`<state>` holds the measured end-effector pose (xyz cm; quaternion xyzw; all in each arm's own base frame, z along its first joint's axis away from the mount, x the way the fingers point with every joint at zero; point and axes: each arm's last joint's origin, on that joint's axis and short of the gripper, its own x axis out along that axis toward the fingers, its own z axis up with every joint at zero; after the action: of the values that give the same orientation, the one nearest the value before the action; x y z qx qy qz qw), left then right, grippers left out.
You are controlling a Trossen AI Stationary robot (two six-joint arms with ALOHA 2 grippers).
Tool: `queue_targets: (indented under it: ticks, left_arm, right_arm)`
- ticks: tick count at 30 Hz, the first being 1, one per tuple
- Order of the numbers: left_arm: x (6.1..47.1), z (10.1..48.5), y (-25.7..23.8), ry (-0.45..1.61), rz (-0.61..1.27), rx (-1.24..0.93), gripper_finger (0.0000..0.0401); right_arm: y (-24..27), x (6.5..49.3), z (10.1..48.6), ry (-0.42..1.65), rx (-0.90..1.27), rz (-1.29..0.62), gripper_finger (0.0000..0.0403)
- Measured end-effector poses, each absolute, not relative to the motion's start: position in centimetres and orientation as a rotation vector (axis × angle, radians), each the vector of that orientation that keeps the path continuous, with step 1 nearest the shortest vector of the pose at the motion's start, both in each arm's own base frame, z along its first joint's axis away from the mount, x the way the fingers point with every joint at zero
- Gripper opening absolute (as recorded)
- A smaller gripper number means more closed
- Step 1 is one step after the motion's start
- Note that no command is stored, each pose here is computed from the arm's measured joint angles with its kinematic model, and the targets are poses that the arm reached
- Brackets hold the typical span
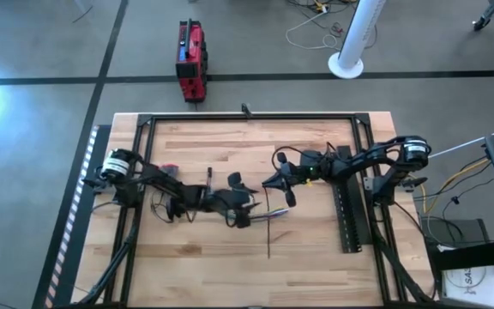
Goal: Ziptie cables
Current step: Wrap the colored cable wires with the black zip tie
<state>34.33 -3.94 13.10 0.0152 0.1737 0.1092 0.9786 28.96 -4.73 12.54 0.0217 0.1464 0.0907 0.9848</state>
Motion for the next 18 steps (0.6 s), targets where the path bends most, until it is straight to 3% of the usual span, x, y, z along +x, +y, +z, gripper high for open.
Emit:
queue_targets:
  ticks: [6,18]
  left_arm:
    - [32.9,13.0,-2.4,0.123,0.203,-0.01,0.0176]
    - [36.1,11.1,-1.9,0.119,0.218,0.055,0.0155]
  right_arm:
    - [-4.8,29.5,13.0,0.277,0.036,0.184,0.0001]
    - [-4.8,29.4,12.8,0.303,0.045,0.182,0.0001]
